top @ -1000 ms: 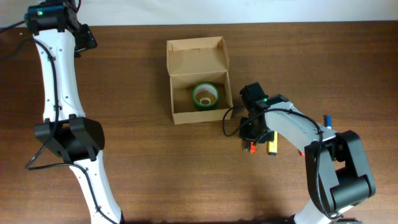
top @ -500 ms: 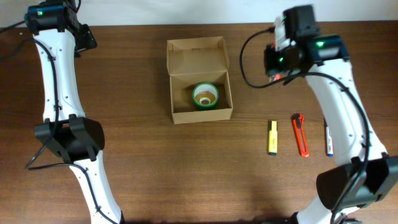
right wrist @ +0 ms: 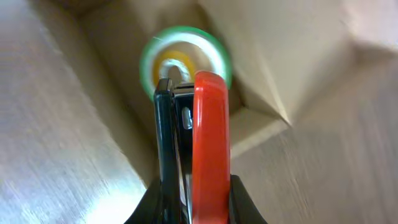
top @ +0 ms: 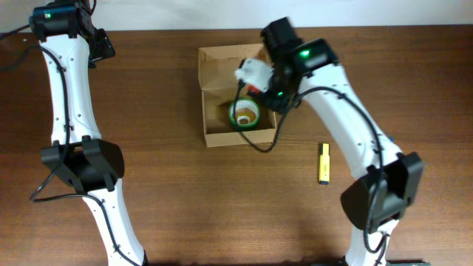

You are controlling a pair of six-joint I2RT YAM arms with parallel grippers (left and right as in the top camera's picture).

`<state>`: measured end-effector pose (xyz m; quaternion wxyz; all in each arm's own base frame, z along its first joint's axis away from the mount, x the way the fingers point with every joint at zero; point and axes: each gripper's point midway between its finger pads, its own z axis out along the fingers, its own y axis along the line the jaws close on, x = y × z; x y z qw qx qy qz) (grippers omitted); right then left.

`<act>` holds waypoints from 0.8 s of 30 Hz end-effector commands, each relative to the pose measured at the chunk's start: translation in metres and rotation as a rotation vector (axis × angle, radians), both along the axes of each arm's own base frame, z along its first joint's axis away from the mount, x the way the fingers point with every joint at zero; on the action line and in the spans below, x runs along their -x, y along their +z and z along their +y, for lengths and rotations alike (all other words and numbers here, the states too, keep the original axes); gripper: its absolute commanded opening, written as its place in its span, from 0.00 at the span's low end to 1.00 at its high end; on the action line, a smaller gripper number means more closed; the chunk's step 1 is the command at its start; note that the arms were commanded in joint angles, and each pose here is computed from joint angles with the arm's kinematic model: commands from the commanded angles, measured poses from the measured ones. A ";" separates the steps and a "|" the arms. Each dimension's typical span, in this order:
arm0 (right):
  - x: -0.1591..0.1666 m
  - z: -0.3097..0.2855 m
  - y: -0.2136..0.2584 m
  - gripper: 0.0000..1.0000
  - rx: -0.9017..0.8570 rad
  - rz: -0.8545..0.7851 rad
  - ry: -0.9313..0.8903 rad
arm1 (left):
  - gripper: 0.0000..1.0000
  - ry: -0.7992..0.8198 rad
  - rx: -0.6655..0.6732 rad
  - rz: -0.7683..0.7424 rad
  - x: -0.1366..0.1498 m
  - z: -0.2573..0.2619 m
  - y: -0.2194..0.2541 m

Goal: Pack container
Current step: 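Lift the red stapler and lower it into the box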

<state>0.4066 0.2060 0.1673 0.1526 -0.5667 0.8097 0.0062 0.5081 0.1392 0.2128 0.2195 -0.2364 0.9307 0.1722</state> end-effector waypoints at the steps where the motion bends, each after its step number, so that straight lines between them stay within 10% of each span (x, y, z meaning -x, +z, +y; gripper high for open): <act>1: 0.008 0.021 -0.013 0.04 0.028 0.016 0.126 | 1.00 -0.010 -0.009 -0.020 0.004 0.001 0.014; 24: 0.023 0.051 -0.091 0.04 0.087 0.161 0.310 | 0.99 -0.010 -0.009 -0.020 0.004 0.001 0.014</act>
